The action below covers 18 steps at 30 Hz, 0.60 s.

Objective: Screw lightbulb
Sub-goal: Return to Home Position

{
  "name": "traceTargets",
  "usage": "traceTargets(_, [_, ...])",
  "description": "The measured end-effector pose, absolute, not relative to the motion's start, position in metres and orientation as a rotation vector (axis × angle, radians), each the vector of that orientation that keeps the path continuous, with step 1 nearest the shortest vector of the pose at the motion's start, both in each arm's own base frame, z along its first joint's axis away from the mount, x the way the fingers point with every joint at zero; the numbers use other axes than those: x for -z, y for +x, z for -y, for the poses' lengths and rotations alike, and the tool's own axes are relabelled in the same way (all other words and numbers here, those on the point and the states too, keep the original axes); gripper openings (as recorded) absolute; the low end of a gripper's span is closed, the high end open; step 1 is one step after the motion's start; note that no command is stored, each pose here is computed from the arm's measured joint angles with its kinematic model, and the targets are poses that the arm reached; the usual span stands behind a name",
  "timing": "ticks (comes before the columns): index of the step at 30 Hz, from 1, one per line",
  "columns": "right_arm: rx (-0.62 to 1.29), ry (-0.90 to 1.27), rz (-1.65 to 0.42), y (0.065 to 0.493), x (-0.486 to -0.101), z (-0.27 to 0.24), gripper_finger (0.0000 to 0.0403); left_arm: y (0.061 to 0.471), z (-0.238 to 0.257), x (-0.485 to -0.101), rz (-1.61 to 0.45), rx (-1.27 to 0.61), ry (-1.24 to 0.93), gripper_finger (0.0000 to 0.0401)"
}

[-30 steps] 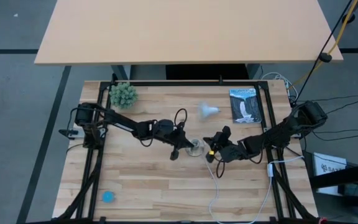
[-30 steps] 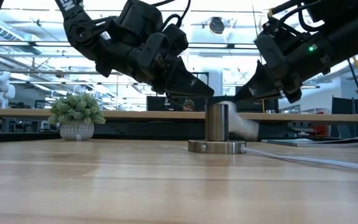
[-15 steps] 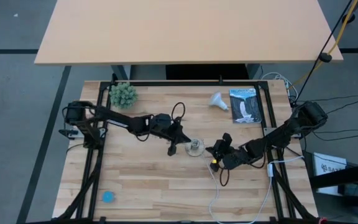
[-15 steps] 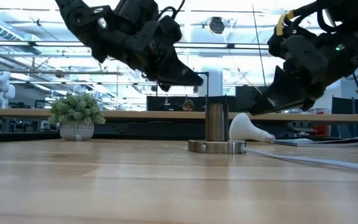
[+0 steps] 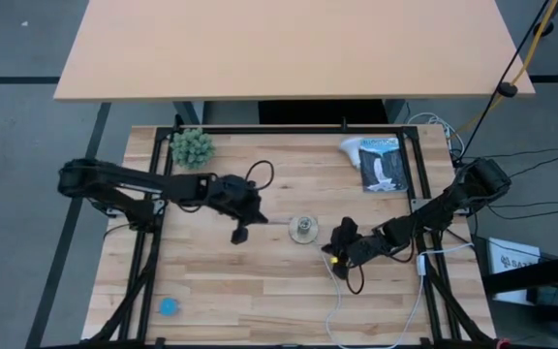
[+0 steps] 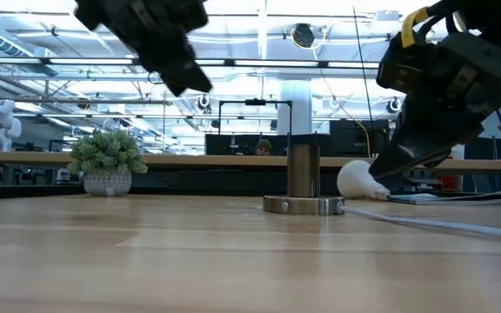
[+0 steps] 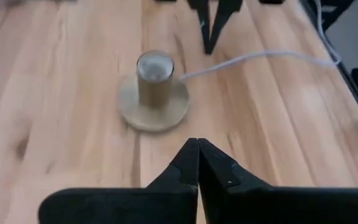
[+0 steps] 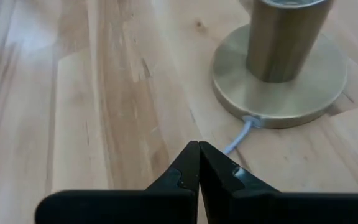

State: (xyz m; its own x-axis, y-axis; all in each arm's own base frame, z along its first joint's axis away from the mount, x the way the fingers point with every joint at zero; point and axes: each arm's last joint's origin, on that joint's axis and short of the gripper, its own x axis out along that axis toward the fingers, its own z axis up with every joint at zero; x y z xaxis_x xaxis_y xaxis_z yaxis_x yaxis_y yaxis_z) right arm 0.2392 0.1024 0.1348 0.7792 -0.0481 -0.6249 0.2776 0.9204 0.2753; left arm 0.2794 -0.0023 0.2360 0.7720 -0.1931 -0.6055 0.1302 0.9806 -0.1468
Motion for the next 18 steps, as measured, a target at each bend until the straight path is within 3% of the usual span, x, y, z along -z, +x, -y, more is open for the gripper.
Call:
traceTargets(6, [0.176, 0.353, -0.668, 0.239, -0.134, -0.102, 0.0000, 0.246, 0.022, -0.238, -0.695, 0.069, -0.085, 0.0000])
traceTargets(18, [0.180, 0.332, -0.669, 0.238, -0.134, -0.102, 0.0000, 0.163, 0.036, -0.175, -0.536, -0.014, -0.101, 0.0000])
